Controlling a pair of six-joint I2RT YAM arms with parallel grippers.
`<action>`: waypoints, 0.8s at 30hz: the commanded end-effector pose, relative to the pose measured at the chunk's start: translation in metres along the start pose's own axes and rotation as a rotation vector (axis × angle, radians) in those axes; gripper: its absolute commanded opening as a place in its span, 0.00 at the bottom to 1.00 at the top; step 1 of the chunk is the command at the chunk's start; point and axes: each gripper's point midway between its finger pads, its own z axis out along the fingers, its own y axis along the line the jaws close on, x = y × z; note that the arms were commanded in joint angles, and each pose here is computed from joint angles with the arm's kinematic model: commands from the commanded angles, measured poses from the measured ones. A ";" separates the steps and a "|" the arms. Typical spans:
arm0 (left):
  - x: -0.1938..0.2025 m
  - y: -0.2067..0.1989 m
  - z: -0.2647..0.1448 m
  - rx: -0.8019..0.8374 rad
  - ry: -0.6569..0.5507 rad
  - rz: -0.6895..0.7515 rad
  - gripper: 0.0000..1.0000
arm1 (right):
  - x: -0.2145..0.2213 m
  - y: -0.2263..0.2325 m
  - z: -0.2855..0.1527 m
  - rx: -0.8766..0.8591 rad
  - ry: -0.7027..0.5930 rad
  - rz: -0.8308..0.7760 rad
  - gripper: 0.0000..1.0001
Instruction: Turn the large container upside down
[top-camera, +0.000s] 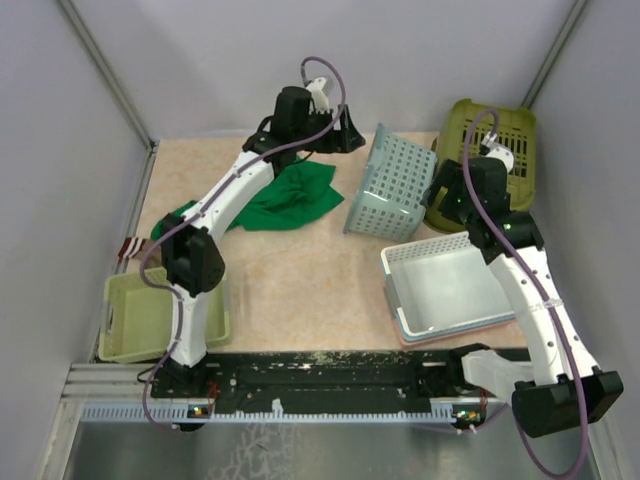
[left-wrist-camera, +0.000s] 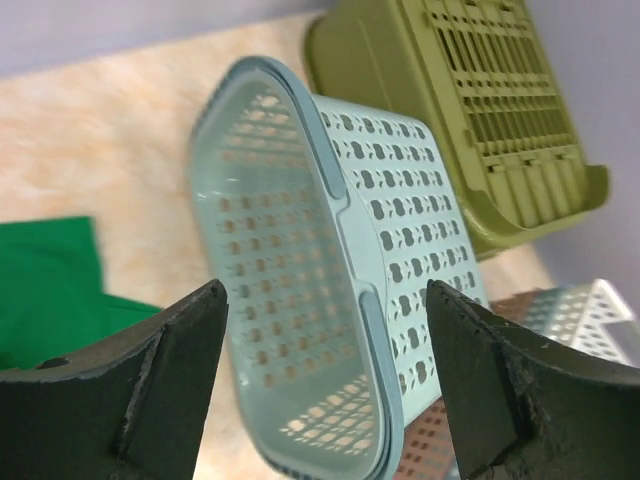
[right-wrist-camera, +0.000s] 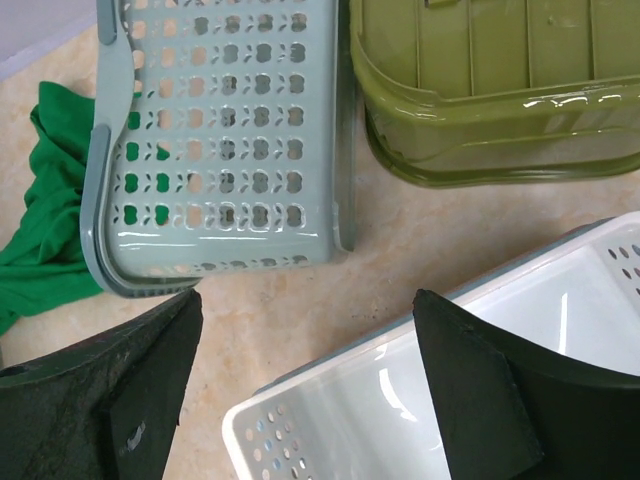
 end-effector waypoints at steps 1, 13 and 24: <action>-0.014 -0.021 -0.037 -0.231 -0.043 0.375 0.86 | -0.023 0.007 0.000 -0.022 -0.093 0.051 0.86; 0.056 -0.041 -0.018 -0.284 0.076 0.471 0.86 | -0.021 -0.004 -0.008 0.013 -0.110 0.062 0.86; 0.093 -0.022 -0.013 -0.291 0.155 0.435 0.63 | -0.022 -0.014 -0.015 0.049 -0.133 0.037 0.86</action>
